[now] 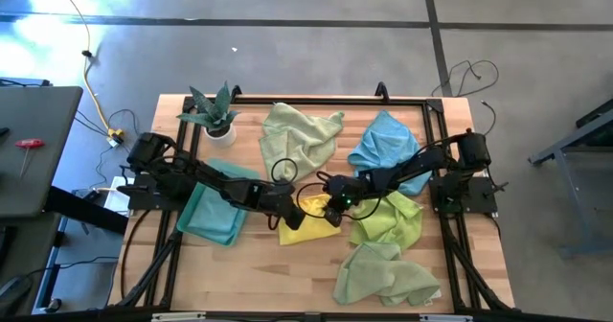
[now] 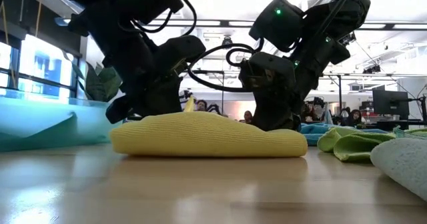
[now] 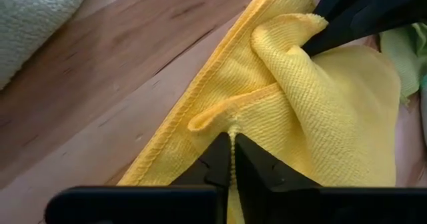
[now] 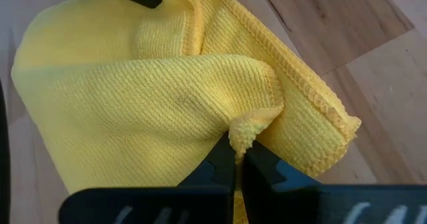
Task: Fold microfiber towels
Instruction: Fold the yellow microfiber towel
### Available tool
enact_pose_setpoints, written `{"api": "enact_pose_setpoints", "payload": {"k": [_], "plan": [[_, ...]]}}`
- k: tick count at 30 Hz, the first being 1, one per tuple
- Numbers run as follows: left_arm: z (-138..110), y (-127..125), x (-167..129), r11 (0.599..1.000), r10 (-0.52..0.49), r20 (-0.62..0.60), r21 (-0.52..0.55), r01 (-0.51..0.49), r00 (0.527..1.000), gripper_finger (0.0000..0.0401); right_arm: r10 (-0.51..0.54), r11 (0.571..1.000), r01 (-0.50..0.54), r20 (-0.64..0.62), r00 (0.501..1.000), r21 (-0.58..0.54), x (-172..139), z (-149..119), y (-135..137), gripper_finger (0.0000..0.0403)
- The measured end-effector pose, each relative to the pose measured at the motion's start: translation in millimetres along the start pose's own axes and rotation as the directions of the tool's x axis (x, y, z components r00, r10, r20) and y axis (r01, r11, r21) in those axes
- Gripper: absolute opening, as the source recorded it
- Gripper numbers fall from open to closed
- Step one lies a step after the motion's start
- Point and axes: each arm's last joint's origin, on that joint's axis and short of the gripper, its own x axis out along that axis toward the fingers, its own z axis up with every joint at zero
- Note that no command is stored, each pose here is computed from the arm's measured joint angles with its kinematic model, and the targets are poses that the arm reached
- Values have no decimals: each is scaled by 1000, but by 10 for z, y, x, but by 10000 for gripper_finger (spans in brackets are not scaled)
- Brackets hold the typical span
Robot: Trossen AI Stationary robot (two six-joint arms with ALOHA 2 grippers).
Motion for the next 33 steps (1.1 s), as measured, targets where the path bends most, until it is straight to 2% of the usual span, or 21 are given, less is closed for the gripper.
{"api": "enact_pose_setpoints", "payload": {"k": [7,15,21,25,29,33], "plan": [[-27,-31,-173,1000,18,-15,20,-18,1000,2,2,1000,-2,1,1000,-2,1,1,1,0],[-198,-29,-408,994,106,-20,12,-106,994,1,6,1000,-6,3,1000,-20,1,4,3,0],[-309,-81,-470,990,137,118,14,-140,983,1,9,1000,-8,6,1000,-23,1,8,4,0],[-321,-75,-492,977,173,218,88,-196,961,0,9,1000,-9,6,1000,-23,2,8,4,0],[-323,-36,-482,975,191,151,88,-206,970,3,12,1000,-12,4,1000,-23,2,8,5,0],[-340,-53,-477,981,161,86,91,-169,983,16,12,1000,-12,5,1000,-25,1,8,6,14]]}}
